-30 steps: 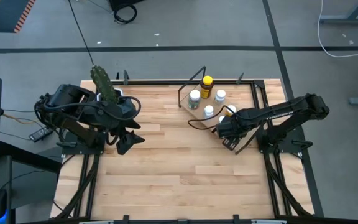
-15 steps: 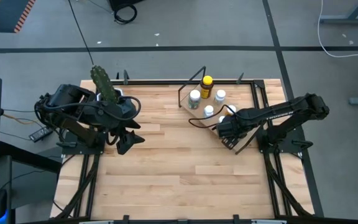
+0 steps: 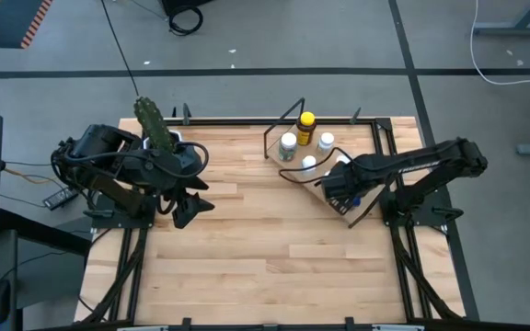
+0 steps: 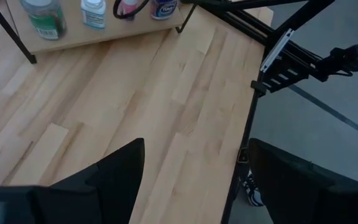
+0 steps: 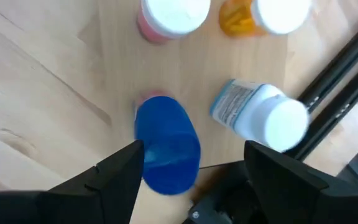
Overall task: Pick and place medicine bottles onto shelf by color
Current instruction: Return to Home Position
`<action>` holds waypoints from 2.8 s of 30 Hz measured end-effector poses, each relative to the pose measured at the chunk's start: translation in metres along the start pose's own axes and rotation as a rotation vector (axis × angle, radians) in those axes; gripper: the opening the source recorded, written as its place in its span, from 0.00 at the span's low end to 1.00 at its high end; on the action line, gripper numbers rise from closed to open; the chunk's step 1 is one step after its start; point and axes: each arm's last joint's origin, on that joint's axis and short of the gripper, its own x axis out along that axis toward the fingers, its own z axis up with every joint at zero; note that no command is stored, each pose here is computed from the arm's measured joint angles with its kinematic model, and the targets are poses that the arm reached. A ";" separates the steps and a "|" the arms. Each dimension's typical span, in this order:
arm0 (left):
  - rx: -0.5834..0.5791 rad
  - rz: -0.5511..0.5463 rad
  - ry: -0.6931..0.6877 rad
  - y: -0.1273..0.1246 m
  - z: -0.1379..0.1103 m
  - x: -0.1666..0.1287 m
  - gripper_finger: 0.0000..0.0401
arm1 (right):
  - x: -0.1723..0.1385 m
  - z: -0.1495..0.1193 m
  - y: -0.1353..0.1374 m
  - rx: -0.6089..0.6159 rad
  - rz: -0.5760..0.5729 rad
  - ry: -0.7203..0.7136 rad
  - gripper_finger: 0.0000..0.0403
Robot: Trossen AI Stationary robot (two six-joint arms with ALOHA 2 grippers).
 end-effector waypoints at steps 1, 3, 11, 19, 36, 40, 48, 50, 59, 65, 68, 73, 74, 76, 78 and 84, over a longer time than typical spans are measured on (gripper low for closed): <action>0.002 0.005 -0.004 0.000 0.000 0.000 0.72 | -0.004 0.001 -0.001 0.001 0.001 -0.003 0.70; 0.020 0.021 -0.018 0.001 0.001 0.000 0.72 | -0.013 0.002 -0.002 0.004 0.015 -0.014 0.70; 0.103 0.074 -0.185 0.001 0.014 0.000 0.72 | -0.073 0.012 -0.008 0.038 0.185 -0.147 0.69; 0.160 0.281 -0.237 0.009 0.006 -0.007 0.55 | -0.128 -0.013 -0.032 0.010 0.321 -0.487 0.59; 0.111 0.076 -0.572 0.071 -0.082 -0.045 0.01 | -0.090 -0.087 -0.116 0.200 0.761 -0.940 0.02; 0.088 -0.050 -0.710 0.085 -0.102 -0.025 0.01 | -0.074 -0.090 -0.124 0.234 0.830 -1.012 0.02; -0.037 -0.236 -0.889 0.120 -0.143 0.026 0.01 | -0.055 -0.096 -0.130 0.215 1.091 -1.105 0.01; -0.062 -0.244 -0.922 0.129 -0.151 0.036 0.00 | -0.049 -0.097 -0.132 0.209 1.114 -1.107 0.01; -0.129 -0.357 -1.075 0.153 -0.170 0.074 0.00 | -0.022 -0.100 -0.116 0.218 1.222 -1.194 0.01; -0.188 -0.481 -1.171 0.168 -0.182 0.101 0.00 | 0.001 -0.099 -0.097 0.242 1.329 -1.283 0.01; -0.207 -0.530 -1.229 0.177 -0.188 0.109 0.00 | 0.010 -0.096 -0.092 0.264 1.407 -1.348 0.01; -0.254 -0.577 -1.237 0.188 -0.196 0.120 0.00 | 0.030 -0.089 -0.085 0.301 1.484 -1.412 0.01; -0.260 -0.584 -1.234 0.189 -0.196 0.121 0.00 | 0.034 -0.087 -0.084 0.307 1.495 -1.418 0.01; -0.266 -0.601 -1.230 0.189 -0.196 0.121 0.00 | 0.040 -0.085 -0.083 0.309 1.516 -1.429 0.01; -0.261 -0.604 -1.228 0.189 -0.196 0.121 0.00 | 0.045 -0.082 -0.083 0.299 1.511 -1.446 0.01; -0.210 -0.557 -1.218 0.189 -0.197 0.124 0.00 | 0.056 -0.077 -0.082 0.270 1.458 -1.478 0.01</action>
